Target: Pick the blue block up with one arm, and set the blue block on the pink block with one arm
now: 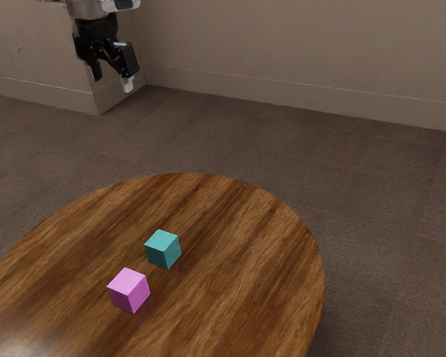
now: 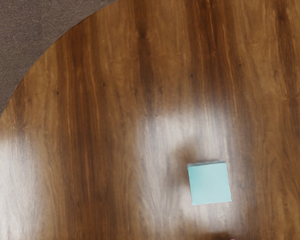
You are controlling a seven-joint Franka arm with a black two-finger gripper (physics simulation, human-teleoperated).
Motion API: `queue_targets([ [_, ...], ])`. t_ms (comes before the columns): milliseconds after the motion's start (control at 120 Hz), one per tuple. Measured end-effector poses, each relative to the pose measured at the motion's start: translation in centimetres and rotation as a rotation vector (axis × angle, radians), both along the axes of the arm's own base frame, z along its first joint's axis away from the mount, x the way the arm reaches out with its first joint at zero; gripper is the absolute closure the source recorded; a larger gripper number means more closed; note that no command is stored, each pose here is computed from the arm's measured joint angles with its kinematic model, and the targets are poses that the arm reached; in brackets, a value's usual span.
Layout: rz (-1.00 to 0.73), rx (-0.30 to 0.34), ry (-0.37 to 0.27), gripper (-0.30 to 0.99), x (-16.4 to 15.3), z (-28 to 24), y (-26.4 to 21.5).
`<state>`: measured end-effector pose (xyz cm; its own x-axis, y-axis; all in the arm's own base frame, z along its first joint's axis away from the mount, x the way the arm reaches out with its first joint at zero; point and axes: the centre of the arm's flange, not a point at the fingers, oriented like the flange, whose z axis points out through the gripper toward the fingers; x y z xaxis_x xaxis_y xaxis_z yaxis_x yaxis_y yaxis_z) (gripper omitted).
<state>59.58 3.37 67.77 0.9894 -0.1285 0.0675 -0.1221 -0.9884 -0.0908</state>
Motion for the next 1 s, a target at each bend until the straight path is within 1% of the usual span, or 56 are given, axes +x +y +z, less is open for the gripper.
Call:
queue_targets([
  [208,-0.015,-0.003,-0.008,0.00,0.2,-0.2,-0.1],
  [275,-0.022,-0.011,0.017,0.00,-0.3,-1.3,-0.3],
  [383,-0.027,-0.050,0.095,0.00,-5.4,-7.0,0.5],
  [442,-0.016,-0.062,0.129,0.00,-7.1,-12.0,1.3],
  [475,-0.008,-0.064,0.130,0.00,-7.5,-14.3,1.8],
  [542,0.006,-0.063,0.108,0.00,-6.9,-16.8,2.7],
  [633,0.040,-0.051,0.091,0.00,-2.8,-19.9,4.5],
  [717,0.065,-0.091,0.085,0.00,-0.1,-22.9,4.4],
  [758,0.074,-0.115,0.082,0.00,0.7,-23.9,4.0],
  [825,0.096,-0.143,0.075,0.00,0.8,-24.8,4.1],
  [867,0.106,-0.161,0.072,0.00,-0.1,-25.3,4.2],
  [908,0.119,-0.176,0.077,0.00,-1.6,-26.8,4.1],
  [942,0.121,-0.182,0.073,0.00,-2.1,-27.6,3.9],
  [1000,0.109,-0.182,0.073,0.00,-2.0,-29.4,2.7],
])
